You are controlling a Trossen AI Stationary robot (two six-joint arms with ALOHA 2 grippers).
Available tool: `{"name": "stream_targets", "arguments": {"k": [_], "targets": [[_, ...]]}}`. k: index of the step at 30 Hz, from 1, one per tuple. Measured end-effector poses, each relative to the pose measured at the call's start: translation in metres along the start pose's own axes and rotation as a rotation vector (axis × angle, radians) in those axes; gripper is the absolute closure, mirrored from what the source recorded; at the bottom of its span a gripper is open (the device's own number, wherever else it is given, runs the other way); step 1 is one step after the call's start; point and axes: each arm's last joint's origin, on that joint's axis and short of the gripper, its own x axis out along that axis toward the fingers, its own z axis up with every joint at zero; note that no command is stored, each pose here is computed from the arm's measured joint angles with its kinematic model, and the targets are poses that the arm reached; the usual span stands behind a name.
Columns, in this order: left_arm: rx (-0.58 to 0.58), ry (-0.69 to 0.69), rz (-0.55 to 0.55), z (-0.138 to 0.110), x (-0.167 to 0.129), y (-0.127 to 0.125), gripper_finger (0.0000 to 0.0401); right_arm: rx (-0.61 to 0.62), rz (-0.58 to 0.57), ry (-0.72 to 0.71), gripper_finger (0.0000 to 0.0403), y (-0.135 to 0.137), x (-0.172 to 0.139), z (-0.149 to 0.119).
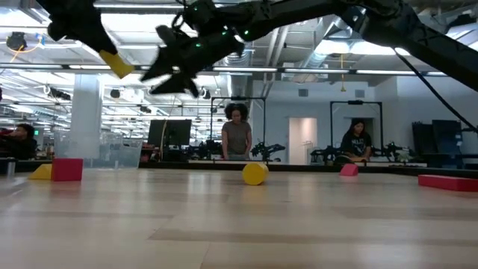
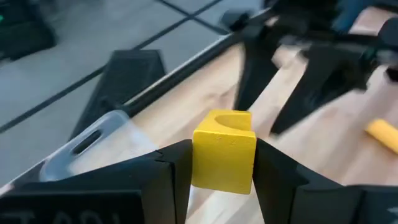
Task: Sort & place blocks by color
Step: Put the top right yellow block into the transparent white bin
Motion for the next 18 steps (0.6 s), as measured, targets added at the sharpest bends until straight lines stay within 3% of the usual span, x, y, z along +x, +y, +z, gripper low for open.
{"name": "stream_targets", "arguments": {"k": [5, 12, 18], "targets": [[-0.093, 0.035, 0.151, -0.001, 0.007, 0.013, 0.0297, -0.047, -0.141, 0.084, 0.0168, 0.001, -0.040, 0.013], [-0.219, 0.158, 0.286, -0.018, 0.043, 0.023, 0.0288, -0.134, -0.157, 0.098, 0.0190, 0.014, -0.106, 0.037], [-0.330, 0.257, 0.344, -0.035, 0.079, 0.038, 0.0290, -0.121, -0.178, 0.131, 0.0202, 0.006, -0.149, 0.031]]}}
